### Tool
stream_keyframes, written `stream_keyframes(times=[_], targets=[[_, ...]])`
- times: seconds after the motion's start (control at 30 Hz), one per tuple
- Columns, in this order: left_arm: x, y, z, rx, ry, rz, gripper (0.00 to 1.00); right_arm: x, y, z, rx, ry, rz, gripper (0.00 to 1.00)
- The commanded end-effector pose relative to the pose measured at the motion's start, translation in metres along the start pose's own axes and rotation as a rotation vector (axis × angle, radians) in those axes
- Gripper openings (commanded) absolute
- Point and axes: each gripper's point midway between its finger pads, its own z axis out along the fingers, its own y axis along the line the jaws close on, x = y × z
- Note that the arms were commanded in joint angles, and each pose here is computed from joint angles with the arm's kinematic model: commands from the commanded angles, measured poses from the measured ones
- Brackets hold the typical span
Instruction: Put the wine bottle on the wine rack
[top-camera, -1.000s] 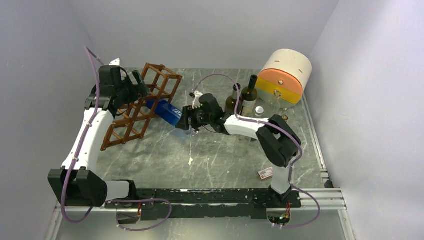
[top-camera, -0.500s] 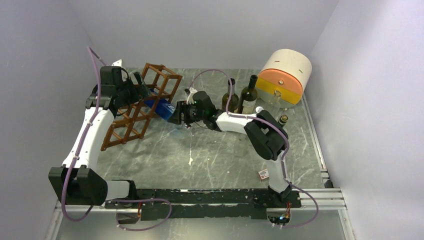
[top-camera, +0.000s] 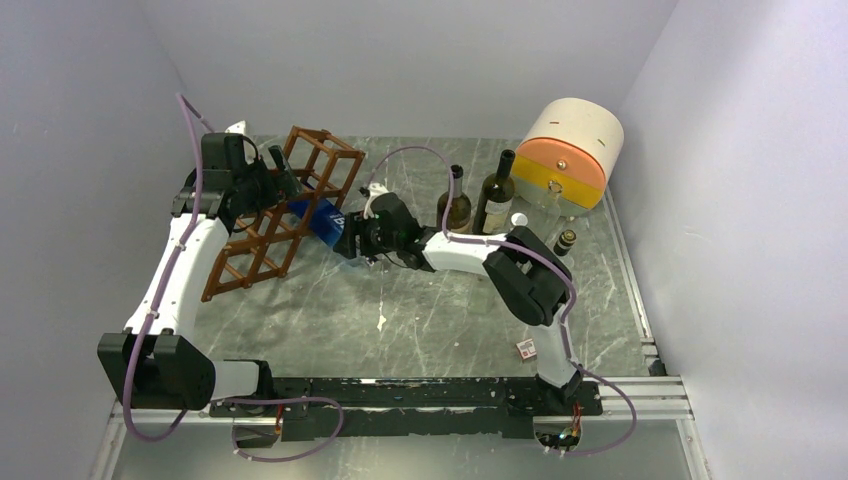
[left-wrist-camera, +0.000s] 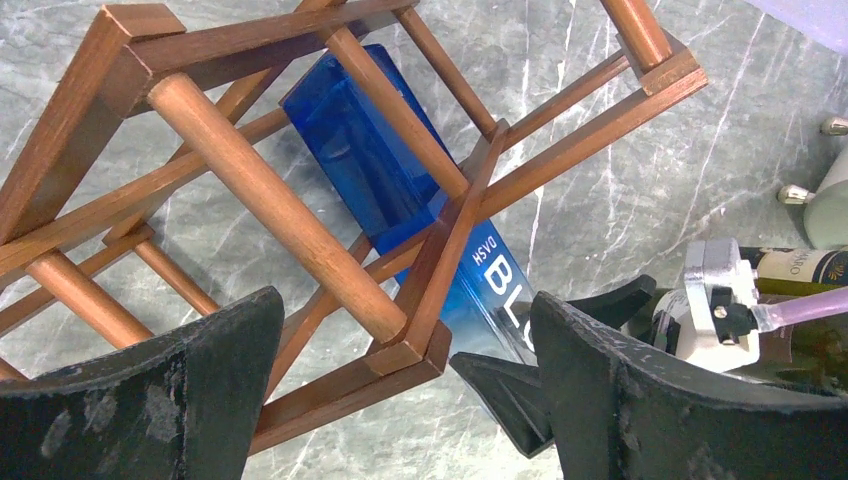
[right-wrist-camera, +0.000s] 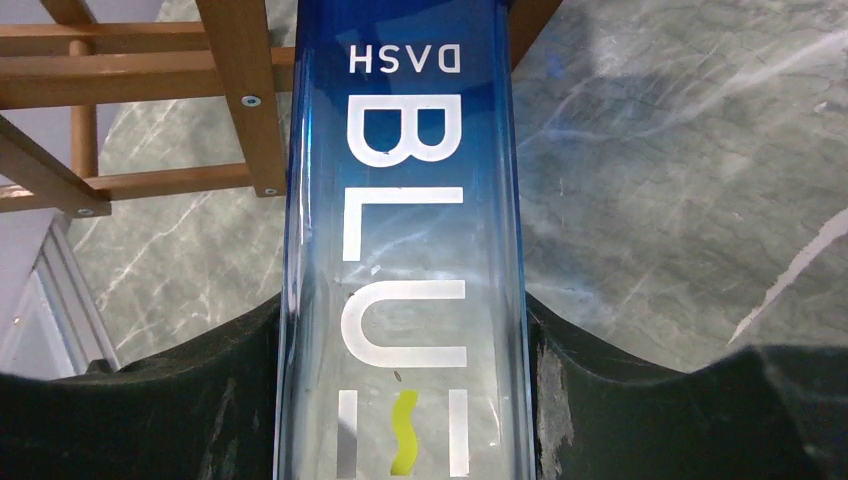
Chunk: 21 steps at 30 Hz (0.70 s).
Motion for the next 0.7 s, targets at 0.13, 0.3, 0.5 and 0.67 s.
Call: stream_keyframes(times=[0.13,0.3,0.5,0.67], targets=[[-0.006,-0.004,-0.005,0.027,-0.007,0.007,0.97,-0.084,0.042,-0.022,-0.024,-0.277,-0.128,0.01],[-0.007,-0.005,-0.007,0.033,-0.010,0.008,0.97,-0.077,0.055,-0.017,-0.071,-0.281,-0.206,0.00],[-0.006,-0.006,-0.009,0.043,-0.009,0.008,0.97,-0.077,0.064,-0.013,-0.098,-0.319,-0.250,0.00],[-0.004,-0.007,-0.010,0.046,-0.004,0.011,0.97,-0.082,0.064,-0.008,-0.076,-0.341,-0.269,0.00]])
